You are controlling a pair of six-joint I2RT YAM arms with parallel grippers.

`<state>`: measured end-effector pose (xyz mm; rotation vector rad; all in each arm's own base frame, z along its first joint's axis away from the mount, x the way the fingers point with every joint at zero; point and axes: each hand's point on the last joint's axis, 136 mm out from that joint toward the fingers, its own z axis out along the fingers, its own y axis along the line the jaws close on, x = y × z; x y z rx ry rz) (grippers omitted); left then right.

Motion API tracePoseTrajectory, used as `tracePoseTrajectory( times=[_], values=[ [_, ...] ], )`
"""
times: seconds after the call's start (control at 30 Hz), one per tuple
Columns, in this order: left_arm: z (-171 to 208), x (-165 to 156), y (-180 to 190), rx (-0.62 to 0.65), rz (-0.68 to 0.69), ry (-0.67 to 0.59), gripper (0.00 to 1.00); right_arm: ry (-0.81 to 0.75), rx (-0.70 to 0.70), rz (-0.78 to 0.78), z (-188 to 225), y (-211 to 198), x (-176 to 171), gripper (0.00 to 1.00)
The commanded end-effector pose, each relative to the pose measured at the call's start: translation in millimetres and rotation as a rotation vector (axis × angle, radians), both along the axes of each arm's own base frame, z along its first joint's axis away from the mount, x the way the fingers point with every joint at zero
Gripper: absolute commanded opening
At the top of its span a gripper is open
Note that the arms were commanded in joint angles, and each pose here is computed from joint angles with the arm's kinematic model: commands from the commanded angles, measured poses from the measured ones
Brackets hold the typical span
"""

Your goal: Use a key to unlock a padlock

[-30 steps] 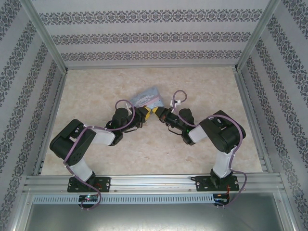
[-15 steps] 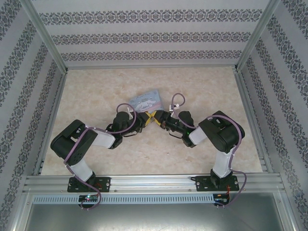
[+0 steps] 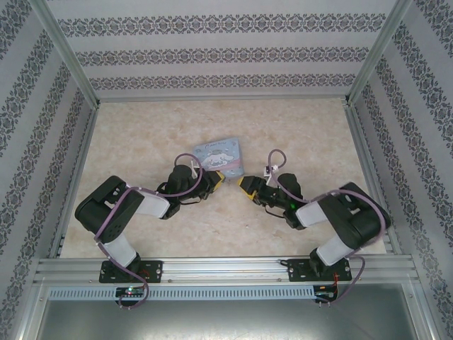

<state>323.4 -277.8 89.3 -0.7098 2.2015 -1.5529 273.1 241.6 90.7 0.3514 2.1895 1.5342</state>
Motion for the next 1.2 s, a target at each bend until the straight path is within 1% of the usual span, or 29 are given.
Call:
tracePoseTrajectory(
  times=[0.0,0.03,0.13,0.23,0.33,0.4,0.5,0.6,0.83,1.07,1.17],
  values=[
    [8,1,-9,0.003,-0.062,-0.03,0.0,-0.034,-0.225,0.068,-14,-8,-14,0.57],
    [8,1,-9,0.007,-0.067,-0.028,0.0,-0.092,-0.308,0.081,-4,-7,-10,0.57],
    [7,-1,-10,0.022,-0.085,-0.024,0.0,-0.195,-0.582,0.129,3,-15,-14,0.57],
    [6,-2,-12,0.032,-0.101,-0.021,0.0,-0.297,-0.802,0.175,8,-21,-14,0.57],
    [7,-2,-14,0.035,-0.113,-0.021,0.0,-0.367,-0.955,0.199,6,-26,-12,0.55],
    [6,-2,-14,0.042,-0.121,-0.018,0.0,-0.416,-1.022,0.22,4,-24,-11,0.53],
    [7,-3,-15,0.043,-0.129,-0.018,0.0,-0.479,-1.082,0.274,-2,-16,-12,0.46],
    [8,-3,-16,0.043,-0.137,-0.019,0.0,-0.539,-1.119,0.339,-7,-3,-15,0.42],
    [9,-4,-17,0.043,-0.144,-0.021,0.0,-0.623,-1.164,0.423,-14,24,-16,0.41],
    [7,-6,-16,0.046,-0.147,-0.017,0.0,-0.632,-1.191,0.425,-16,36,-5,0.41],
    [8,-6,-17,0.045,-0.149,-0.019,0.0,-0.632,-1.211,0.425,-19,39,1,0.39]
  ],
)
